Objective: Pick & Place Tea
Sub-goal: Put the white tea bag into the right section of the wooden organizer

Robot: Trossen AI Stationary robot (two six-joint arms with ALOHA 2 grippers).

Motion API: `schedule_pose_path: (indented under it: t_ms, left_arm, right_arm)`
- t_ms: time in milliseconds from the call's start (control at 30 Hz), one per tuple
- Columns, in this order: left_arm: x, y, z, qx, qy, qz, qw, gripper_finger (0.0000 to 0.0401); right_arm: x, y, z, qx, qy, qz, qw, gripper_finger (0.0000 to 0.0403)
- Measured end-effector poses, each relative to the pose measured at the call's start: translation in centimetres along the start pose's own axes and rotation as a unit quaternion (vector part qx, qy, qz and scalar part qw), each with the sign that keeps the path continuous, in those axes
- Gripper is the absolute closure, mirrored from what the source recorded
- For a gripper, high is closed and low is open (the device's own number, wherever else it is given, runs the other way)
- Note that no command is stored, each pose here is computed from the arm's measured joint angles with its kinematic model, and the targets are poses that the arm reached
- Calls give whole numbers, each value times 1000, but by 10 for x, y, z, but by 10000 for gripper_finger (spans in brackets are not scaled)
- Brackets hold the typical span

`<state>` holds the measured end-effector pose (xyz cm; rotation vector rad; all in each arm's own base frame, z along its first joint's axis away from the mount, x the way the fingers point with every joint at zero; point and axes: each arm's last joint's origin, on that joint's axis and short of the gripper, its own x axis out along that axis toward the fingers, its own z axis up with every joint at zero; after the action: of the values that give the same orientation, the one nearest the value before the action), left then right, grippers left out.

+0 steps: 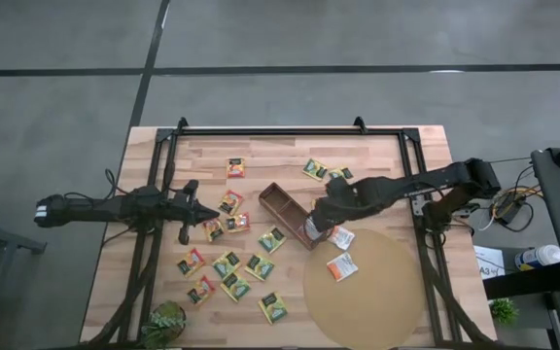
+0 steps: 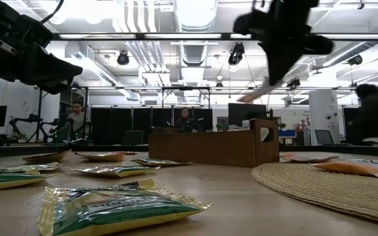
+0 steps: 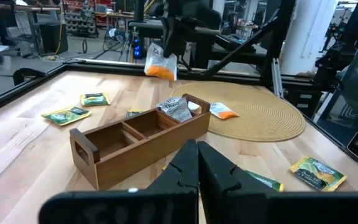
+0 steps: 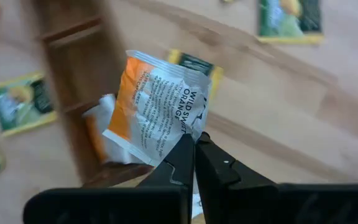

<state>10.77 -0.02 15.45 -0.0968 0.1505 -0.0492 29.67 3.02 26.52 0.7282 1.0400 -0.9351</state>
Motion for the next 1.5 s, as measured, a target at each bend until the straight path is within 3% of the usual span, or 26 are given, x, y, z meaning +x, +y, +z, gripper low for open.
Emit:
schedule_pose_path:
  t_ms: [333, 667, 1267, 1500]
  left_arm:
    - [0, 0, 0, 0, 0, 0, 1000, 401]
    - [0, 0, 0, 0, 0, 0, 1000, 401]
    - [0, 0, 0, 0, 0, 0, 1000, 401]
    - [0, 0, 0, 0, 0, 0, 1000, 401]
  right_arm:
    - [3, 26, 22, -144, 25, -34, 989, 394]
    - [15, 48, 24, -240, 88, -63, 965, 394]
    - [29, 89, 19, -345, 141, -91, 924, 394]
    - [33, 92, 17, -360, 145, -92, 917, 394]
